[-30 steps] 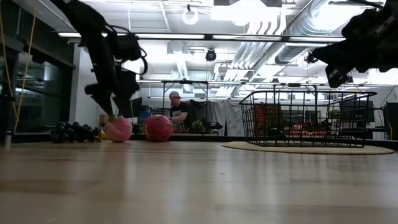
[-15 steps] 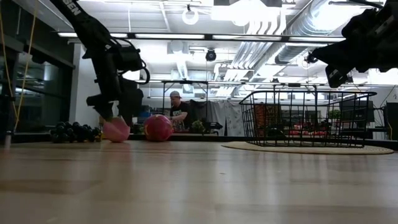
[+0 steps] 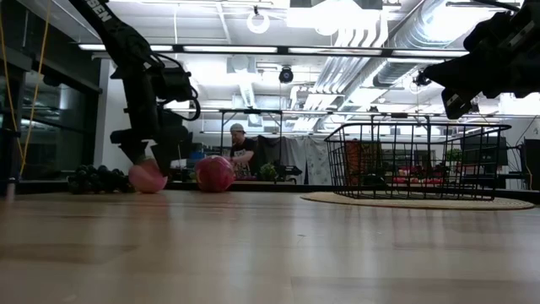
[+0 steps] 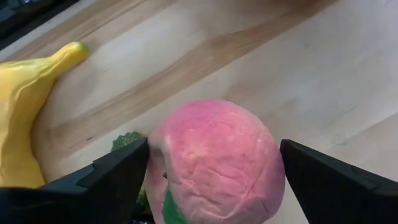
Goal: Build produce basket
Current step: Put the peach into the wire basket
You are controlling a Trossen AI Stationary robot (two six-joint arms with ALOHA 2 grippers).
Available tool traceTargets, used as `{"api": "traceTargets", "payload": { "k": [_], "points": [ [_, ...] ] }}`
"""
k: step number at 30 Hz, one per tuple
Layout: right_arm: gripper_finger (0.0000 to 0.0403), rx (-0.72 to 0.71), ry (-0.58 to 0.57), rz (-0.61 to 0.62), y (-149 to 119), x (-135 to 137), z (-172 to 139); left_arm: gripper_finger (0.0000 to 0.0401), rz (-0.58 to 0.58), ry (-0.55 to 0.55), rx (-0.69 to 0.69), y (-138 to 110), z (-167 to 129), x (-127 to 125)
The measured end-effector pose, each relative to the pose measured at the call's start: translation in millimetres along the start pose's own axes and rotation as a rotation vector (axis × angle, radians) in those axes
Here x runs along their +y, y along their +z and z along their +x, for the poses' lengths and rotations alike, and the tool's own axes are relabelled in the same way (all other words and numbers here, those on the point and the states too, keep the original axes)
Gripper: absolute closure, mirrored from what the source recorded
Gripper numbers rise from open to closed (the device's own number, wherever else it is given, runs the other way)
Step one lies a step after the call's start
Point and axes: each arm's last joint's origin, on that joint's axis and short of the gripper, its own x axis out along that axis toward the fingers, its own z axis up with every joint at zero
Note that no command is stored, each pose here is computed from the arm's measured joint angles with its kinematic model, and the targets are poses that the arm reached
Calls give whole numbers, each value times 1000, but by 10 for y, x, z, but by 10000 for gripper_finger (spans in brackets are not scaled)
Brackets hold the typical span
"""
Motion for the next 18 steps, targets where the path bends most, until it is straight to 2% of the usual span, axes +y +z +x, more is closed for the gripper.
{"api": "traceTargets", "payload": {
  "k": [7,12,18],
  "points": [
    [402,0,0,0,0,0,0,122,-19,4,3,-4,-6,-2],
    [402,0,0,0,1,0,0,165,-24,-53,-11,0,-62,-10],
    [402,-1,0,0,1,1,0,176,-3,-164,-167,155,-468,-98]
  ]
}}
